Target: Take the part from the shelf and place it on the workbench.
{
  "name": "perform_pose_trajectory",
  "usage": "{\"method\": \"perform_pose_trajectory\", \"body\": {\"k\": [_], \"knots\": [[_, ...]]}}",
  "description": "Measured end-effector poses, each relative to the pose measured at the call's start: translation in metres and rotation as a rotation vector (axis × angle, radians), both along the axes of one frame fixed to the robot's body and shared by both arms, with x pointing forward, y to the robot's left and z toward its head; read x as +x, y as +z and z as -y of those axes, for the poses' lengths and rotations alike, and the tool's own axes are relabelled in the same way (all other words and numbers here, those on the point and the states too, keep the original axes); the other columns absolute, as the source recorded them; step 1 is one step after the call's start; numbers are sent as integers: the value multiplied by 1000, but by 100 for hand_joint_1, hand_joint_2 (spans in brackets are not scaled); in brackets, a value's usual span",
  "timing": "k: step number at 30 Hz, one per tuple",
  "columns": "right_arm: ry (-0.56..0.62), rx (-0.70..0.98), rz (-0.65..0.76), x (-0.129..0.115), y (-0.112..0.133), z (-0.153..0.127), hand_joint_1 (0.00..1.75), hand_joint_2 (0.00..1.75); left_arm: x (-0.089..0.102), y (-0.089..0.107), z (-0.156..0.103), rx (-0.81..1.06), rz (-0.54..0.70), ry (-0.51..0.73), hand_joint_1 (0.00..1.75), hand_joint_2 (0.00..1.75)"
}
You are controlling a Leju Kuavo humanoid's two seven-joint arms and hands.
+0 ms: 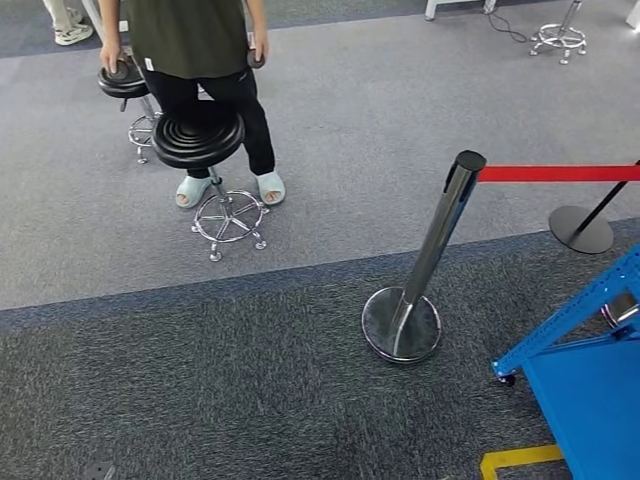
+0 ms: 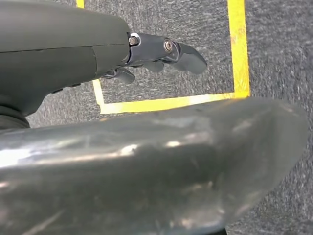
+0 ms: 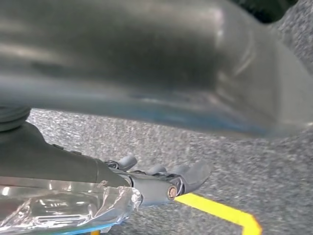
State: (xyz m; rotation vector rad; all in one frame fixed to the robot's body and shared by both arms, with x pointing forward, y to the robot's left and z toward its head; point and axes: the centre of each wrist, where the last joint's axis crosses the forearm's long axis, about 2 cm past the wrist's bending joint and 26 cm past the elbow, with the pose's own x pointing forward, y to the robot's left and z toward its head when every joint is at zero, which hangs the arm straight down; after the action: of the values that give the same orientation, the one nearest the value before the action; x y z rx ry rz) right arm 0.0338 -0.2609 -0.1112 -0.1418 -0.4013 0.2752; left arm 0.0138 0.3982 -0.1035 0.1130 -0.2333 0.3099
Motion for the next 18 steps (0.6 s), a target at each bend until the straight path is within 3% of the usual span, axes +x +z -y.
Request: {"method": "perform_pose_trajectory", "body": {"k": [18], "knots": [[-24, -26, 3, -2, 0, 1, 0, 0, -3, 0, 1, 3, -7, 8, 0, 0]]}}
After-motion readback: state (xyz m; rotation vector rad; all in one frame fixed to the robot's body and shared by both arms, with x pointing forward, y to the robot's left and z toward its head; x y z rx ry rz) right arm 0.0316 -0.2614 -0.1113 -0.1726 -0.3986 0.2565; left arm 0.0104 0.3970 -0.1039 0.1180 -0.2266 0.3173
